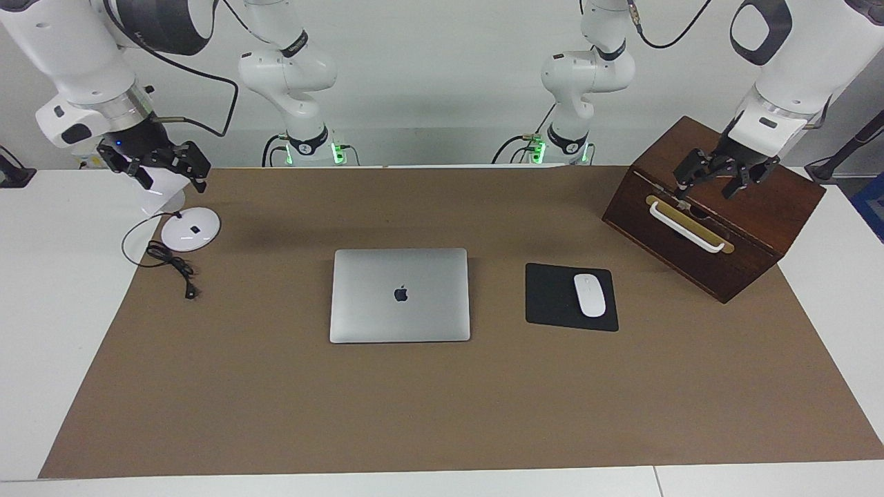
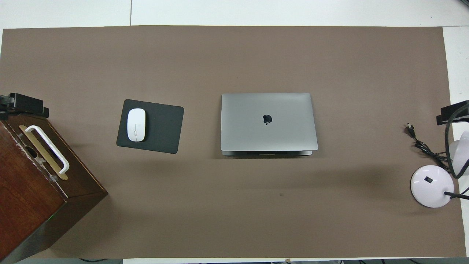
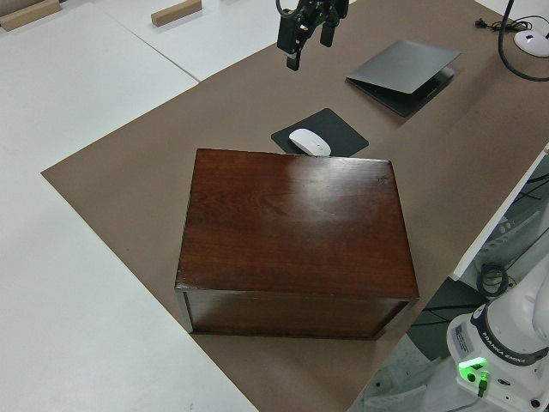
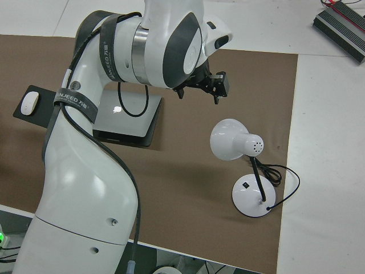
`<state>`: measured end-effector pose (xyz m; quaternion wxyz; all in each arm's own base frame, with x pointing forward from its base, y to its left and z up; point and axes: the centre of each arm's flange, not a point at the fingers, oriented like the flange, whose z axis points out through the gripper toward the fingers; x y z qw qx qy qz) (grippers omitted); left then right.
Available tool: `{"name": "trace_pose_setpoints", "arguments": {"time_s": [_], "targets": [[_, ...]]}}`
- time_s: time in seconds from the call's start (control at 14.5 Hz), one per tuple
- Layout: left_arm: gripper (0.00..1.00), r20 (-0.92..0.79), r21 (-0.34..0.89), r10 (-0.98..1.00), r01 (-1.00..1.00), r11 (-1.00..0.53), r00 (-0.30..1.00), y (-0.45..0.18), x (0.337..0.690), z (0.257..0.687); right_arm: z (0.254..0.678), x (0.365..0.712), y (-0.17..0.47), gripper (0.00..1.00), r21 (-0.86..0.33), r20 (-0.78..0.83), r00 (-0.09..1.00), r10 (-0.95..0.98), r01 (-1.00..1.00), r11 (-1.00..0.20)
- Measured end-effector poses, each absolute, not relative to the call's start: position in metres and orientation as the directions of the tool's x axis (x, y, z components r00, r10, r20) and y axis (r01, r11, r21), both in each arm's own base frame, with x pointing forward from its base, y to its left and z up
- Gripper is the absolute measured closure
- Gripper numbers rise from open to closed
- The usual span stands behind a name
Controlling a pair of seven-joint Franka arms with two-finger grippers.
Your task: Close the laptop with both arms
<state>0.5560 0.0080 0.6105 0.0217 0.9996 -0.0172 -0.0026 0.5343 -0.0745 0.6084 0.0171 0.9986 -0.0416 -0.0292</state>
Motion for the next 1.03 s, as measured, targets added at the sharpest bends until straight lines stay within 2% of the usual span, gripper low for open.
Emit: {"name": "trace_pose_setpoints", "arguments": {"time_s": [1.03], "targets": [[0.0,0.02,0.023,-0.037,-0.037,-0.999,0.999,0.009,0.555,0.623,0.61,0.533,-0.075,0.0,0.036,-0.055,0.995,-0.083,-0.081,-0.996]]}}
